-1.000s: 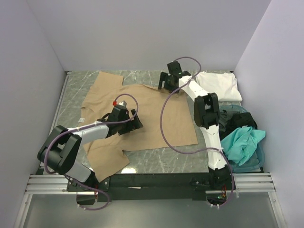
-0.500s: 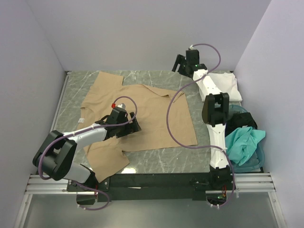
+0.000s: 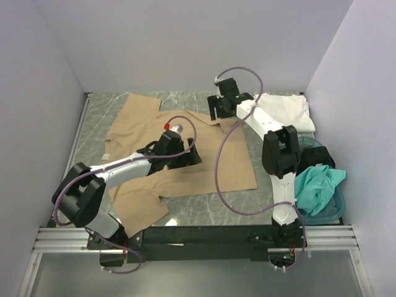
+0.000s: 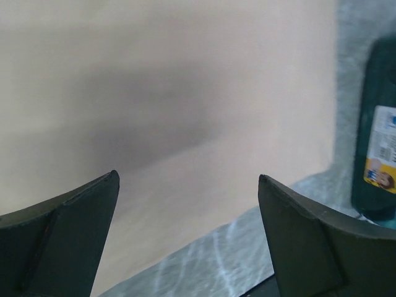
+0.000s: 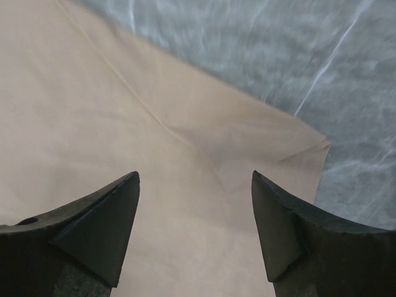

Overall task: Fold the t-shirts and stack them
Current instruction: Flatten the tshirt out

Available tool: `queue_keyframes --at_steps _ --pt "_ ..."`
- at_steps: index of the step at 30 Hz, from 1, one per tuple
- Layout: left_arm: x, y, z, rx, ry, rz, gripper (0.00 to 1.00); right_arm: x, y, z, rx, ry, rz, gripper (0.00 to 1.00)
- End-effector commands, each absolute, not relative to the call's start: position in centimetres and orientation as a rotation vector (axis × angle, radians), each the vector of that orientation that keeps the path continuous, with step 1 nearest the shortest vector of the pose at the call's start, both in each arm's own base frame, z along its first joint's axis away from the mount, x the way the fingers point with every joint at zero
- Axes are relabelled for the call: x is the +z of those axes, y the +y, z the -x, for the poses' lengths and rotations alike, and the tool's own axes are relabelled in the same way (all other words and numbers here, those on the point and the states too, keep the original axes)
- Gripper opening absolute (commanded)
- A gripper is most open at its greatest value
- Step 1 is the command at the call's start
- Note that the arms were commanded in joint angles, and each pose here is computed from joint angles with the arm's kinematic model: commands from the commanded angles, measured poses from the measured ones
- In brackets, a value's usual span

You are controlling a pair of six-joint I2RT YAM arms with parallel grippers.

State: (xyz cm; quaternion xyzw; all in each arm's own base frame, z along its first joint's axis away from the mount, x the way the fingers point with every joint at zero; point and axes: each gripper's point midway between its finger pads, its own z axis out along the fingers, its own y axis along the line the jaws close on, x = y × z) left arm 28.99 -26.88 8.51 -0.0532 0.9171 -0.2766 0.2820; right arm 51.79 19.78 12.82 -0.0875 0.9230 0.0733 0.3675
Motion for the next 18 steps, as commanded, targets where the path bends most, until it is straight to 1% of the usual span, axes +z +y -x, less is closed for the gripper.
queue_keyframes --at_steps 1,4,9,13,17,18 --pt "10.9 -30.4 -29.9 -0.824 2.381 0.03 0.99 10.0 17.0 -50.4 -0.018 2.468 0.453 0.78" --pt "9.7 -32.3 -29.4 -0.835 2.415 -0.017 0.99 9.4 16.3 -50.6 -0.094 2.485 0.484 0.75" --pt "7.4 -34.2 -28.0 -0.844 2.481 -0.072 0.99 7.1 16.7 -50.5 -0.105 2.532 0.573 0.69" --pt "5.5 -34.4 -26.9 -0.856 2.53 -0.074 0.99 5.7 17.0 -50.3 -0.136 2.54 0.664 0.67" --pt "4.4 -33.9 -26.2 -0.833 2.563 -0.069 0.99 5.0 17.2 -51.2 -0.143 2.531 0.647 0.65" --pt "4.1 -33.7 -26.0 -0.822 2.57 -0.061 0.99 4.9 17.2 -51.5 -0.149 2.529 0.64 0.63"
